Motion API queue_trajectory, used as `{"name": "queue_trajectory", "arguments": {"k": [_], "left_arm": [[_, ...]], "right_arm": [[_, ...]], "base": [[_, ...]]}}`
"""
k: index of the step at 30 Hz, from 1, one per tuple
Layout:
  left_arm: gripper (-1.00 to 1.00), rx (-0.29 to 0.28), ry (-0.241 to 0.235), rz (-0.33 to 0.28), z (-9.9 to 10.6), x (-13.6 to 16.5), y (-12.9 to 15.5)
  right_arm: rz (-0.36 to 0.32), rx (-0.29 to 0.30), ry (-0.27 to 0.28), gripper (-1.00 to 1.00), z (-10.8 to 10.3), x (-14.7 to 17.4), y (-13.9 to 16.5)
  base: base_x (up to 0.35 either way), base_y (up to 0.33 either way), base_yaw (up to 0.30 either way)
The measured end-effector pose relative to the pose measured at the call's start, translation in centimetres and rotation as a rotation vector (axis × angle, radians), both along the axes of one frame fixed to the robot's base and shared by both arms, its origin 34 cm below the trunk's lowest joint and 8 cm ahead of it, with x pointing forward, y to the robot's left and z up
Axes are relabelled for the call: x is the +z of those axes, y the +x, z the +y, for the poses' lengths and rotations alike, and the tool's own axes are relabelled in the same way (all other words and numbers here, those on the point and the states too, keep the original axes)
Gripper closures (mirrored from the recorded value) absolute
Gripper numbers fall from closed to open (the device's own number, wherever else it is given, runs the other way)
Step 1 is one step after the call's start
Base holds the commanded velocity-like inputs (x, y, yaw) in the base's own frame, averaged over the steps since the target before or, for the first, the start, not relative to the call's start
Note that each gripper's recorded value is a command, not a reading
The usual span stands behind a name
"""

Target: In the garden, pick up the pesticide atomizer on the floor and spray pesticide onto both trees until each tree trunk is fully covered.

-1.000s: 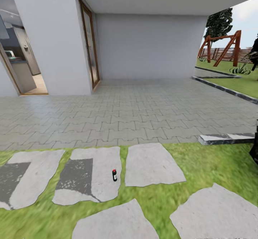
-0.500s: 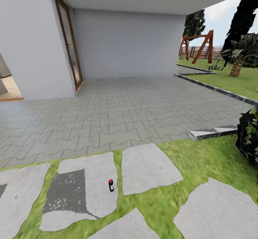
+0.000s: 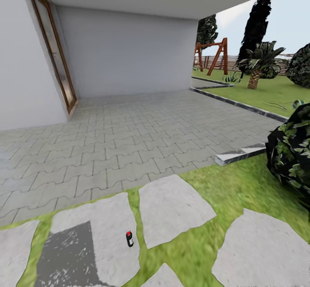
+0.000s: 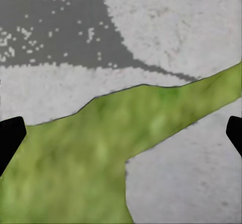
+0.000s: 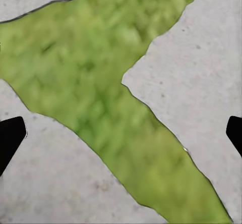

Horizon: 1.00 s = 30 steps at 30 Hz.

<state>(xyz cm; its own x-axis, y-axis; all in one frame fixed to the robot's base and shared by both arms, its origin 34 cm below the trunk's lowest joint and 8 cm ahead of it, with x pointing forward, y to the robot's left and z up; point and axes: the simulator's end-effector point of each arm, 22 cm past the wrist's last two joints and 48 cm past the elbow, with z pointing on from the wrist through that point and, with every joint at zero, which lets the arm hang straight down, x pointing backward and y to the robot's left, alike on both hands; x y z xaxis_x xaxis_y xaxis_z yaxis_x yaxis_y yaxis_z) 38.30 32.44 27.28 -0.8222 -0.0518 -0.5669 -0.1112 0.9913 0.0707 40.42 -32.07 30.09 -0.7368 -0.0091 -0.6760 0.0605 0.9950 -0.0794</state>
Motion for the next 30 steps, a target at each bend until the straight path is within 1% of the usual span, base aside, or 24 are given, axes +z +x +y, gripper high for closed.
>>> {"name": "queue_trajectory", "arguments": {"k": [6,10,22,25,27,29,30], "left_arm": [[-1.00,0.000,0.000,0.000,0.0,0.0,0.0],[-1.00,-0.001,-0.001,0.001,0.0,0.0,0.0],[-1.00,0.003,-0.001,-0.005,0.0,0.1,0.3],[-1.00,0.002,-0.004,-0.025,-0.3,0.5,1.5],[-1.00,0.001,-0.008,-0.053,-0.6,1.1,3.4],[-1.00,-0.004,-0.012,-0.111,-1.0,2.7,7.5],[-1.00,-0.005,-0.012,-0.127,-1.1,3.2,8.7]], "right_arm": [[0.000,0.000,0.000,-1.00,0.0,0.0,0.0],[0.000,0.000,0.000,-1.00,0.0,0.0,0.0],[-0.002,0.001,0.000,-1.00,0.0,0.0,0.1],[-0.001,-0.002,-0.001,-1.00,-0.1,0.0,0.0],[-0.002,-0.005,-0.002,-1.00,-0.2,0.1,0.1],[-0.003,-0.006,-0.002,-1.00,-0.3,0.1,0.1],[-0.004,-0.006,-0.002,-1.00,-0.3,0.1,0.1]], "base": [[0.104,0.282,-0.294],[0.019,0.089,-0.264],[0.001,0.004,-0.019],[0.000,0.000,0.000],[0.000,0.000,0.000],[0.000,0.000,0.000],[0.000,0.000,0.000]]}}
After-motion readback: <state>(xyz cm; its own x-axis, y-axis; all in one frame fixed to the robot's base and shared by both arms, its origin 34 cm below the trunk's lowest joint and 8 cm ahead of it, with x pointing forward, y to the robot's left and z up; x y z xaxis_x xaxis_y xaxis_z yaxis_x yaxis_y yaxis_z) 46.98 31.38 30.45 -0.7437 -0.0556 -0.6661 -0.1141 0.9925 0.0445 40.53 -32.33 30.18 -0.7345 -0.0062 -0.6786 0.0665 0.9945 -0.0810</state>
